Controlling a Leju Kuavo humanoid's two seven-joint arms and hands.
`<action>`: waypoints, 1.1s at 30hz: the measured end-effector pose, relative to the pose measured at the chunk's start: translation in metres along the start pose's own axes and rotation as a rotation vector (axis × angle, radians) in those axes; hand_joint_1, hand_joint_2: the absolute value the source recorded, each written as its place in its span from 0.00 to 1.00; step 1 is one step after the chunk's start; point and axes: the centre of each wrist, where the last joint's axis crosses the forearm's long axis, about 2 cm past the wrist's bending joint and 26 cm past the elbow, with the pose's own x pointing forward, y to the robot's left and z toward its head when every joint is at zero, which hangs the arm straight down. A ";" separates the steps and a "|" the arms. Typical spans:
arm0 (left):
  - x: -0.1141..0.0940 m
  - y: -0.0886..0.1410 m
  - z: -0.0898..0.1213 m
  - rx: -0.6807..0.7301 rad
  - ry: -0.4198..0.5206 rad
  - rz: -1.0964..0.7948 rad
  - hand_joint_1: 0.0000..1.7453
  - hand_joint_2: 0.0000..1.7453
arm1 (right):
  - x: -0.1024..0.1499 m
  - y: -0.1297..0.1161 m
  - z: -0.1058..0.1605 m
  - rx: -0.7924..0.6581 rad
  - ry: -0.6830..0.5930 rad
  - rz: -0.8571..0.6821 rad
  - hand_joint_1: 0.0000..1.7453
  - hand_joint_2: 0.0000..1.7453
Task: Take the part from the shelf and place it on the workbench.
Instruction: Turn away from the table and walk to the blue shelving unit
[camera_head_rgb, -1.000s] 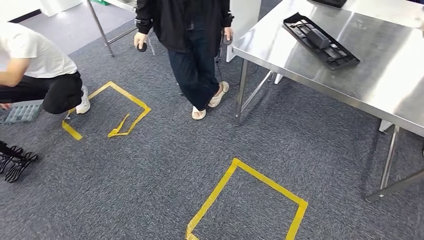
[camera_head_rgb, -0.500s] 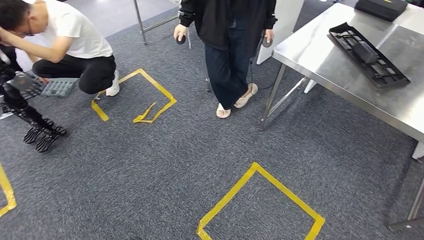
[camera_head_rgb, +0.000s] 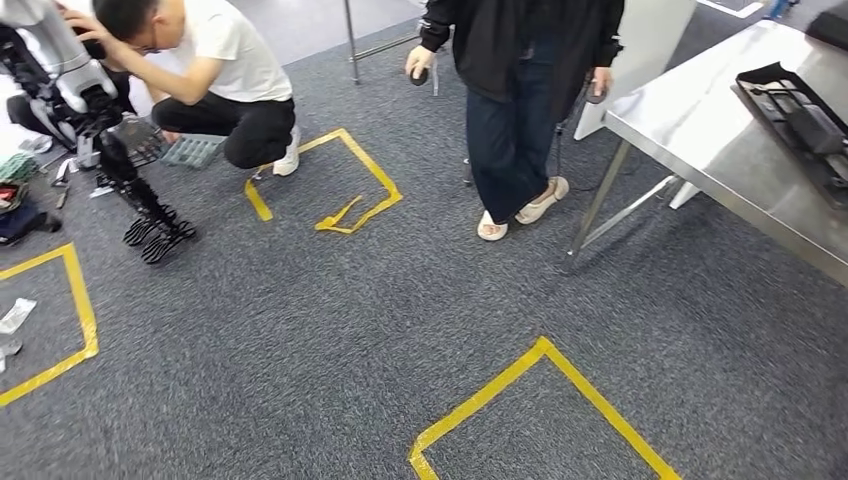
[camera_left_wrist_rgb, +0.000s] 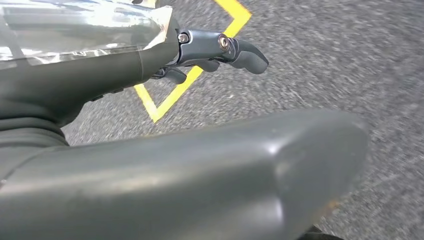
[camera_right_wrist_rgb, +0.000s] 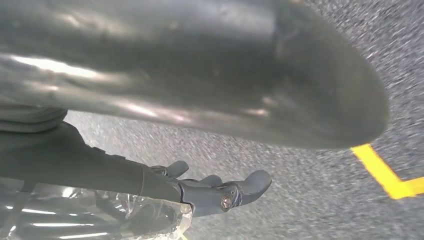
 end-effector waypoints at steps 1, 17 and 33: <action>0.000 0.000 0.000 0.001 0.000 0.000 0.00 0.00 | 0.001 0.000 0.000 0.001 -0.002 0.000 0.00 0.00; 0.001 0.002 -0.001 0.007 -0.006 -0.001 0.00 0.00 | 0.007 -0.002 -0.001 -0.003 -0.005 -0.002 0.00 0.00; 0.000 0.003 -0.001 0.005 -0.002 -0.002 0.00 0.00 | 0.005 -0.002 -0.002 -0.004 -0.006 0.001 0.00 0.00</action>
